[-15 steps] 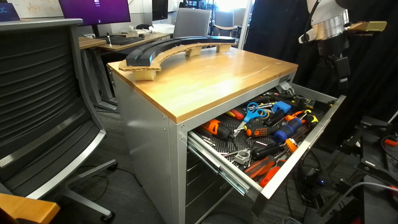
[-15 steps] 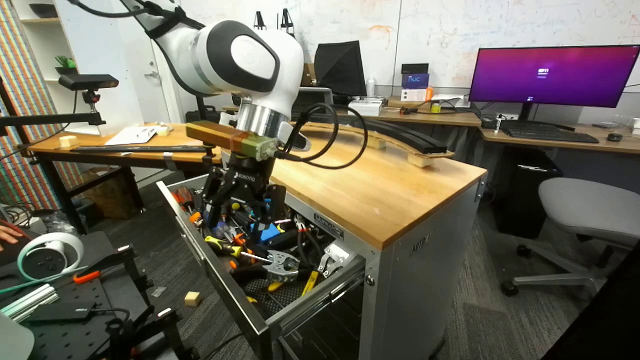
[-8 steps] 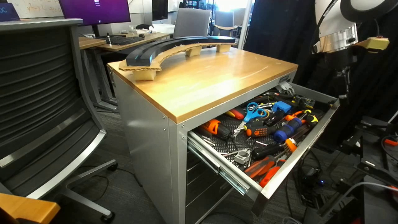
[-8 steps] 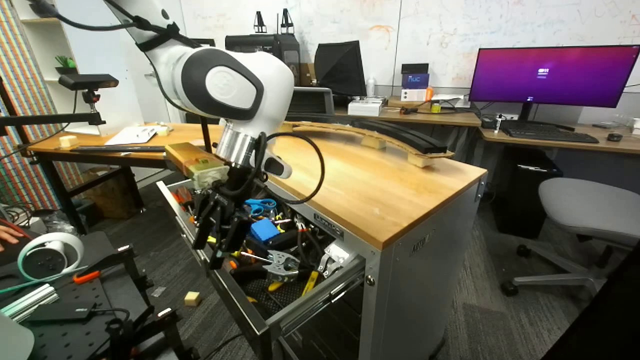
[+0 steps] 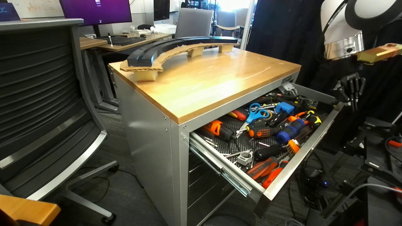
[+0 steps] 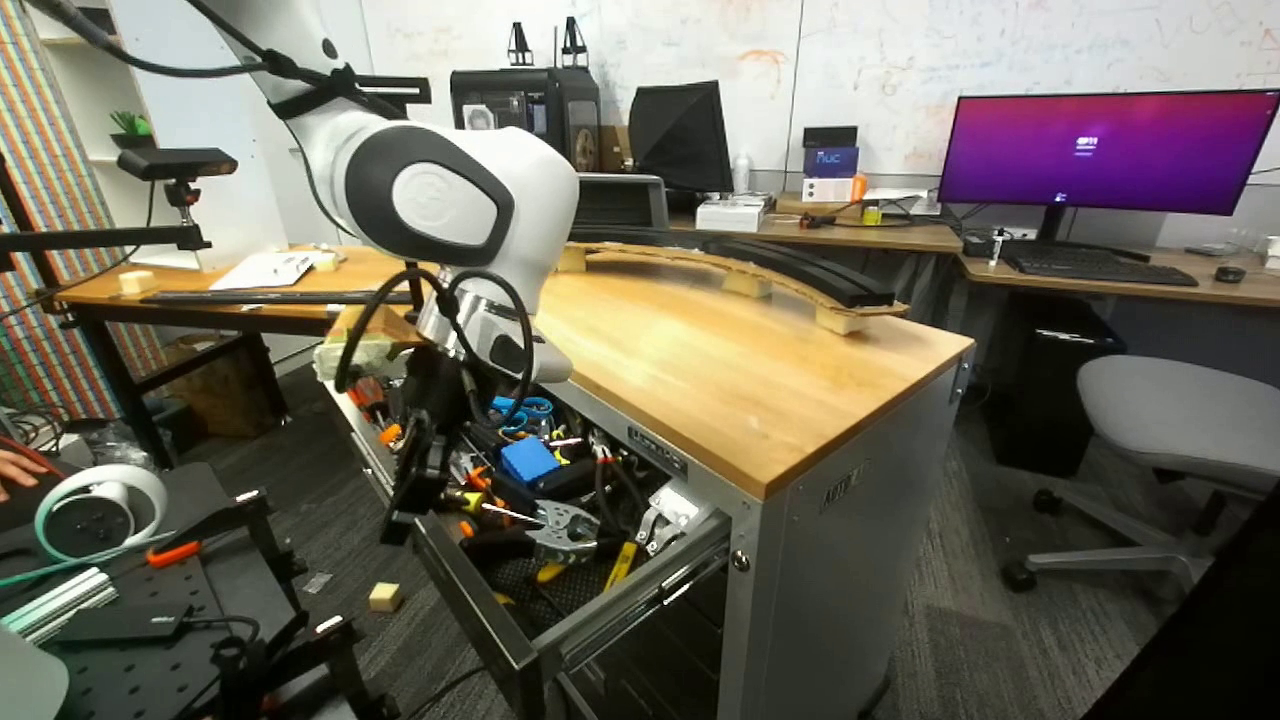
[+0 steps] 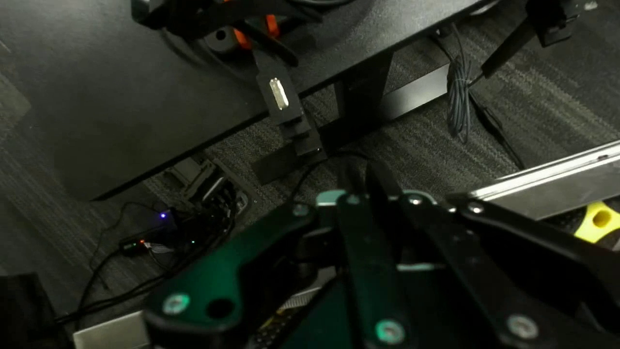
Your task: Put the screwdriver in the open drawer then close the drawer
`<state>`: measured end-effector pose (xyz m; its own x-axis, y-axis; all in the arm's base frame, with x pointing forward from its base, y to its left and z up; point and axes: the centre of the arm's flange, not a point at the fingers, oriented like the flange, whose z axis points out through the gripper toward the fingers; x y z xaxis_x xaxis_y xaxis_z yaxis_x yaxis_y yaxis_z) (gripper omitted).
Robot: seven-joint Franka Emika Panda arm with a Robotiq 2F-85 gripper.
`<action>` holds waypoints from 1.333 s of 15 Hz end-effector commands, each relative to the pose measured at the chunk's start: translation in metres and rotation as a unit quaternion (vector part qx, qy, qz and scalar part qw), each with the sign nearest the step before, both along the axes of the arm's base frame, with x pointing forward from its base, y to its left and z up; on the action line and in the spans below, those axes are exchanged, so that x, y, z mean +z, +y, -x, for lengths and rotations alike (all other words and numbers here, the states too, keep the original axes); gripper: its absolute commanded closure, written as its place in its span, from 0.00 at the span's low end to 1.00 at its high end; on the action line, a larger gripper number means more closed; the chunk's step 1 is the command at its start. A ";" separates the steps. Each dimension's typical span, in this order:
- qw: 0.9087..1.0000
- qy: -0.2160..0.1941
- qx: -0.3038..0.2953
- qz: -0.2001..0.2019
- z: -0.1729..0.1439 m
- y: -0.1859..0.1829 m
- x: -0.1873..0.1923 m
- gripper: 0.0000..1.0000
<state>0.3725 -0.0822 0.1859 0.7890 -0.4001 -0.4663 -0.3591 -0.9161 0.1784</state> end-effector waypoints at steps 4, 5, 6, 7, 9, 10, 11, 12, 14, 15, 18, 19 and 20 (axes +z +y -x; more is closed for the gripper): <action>0.999 -0.031 0.007 0.035 -0.040 0.004 -0.048 1.00; 0.998 -0.038 0.019 0.047 -0.044 0.006 -0.047 1.00; 0.996 -0.050 0.037 0.061 -0.052 0.010 -0.042 1.00; 0.994 -0.059 0.055 0.076 -0.060 0.015 -0.039 1.00; 0.987 -0.077 0.098 0.106 -0.077 0.029 -0.037 1.00; 0.982 -0.087 0.120 0.117 -0.087 0.035 -0.040 1.00; 0.977 -0.100 0.144 0.124 -0.096 0.039 -0.044 1.00; 0.971 -0.111 0.168 0.131 -0.104 0.045 -0.048 1.00; 0.958 -0.135 0.209 0.140 -0.117 0.054 -0.054 1.00; 0.951 -0.150 0.226 0.146 -0.124 0.056 -0.051 1.00; 0.925 -0.202 0.273 0.168 -0.133 0.063 -0.045 1.00; 0.916 -0.220 0.284 0.179 -0.132 0.065 -0.039 1.00; 0.907 -0.240 0.293 0.188 -0.131 0.067 -0.037 1.00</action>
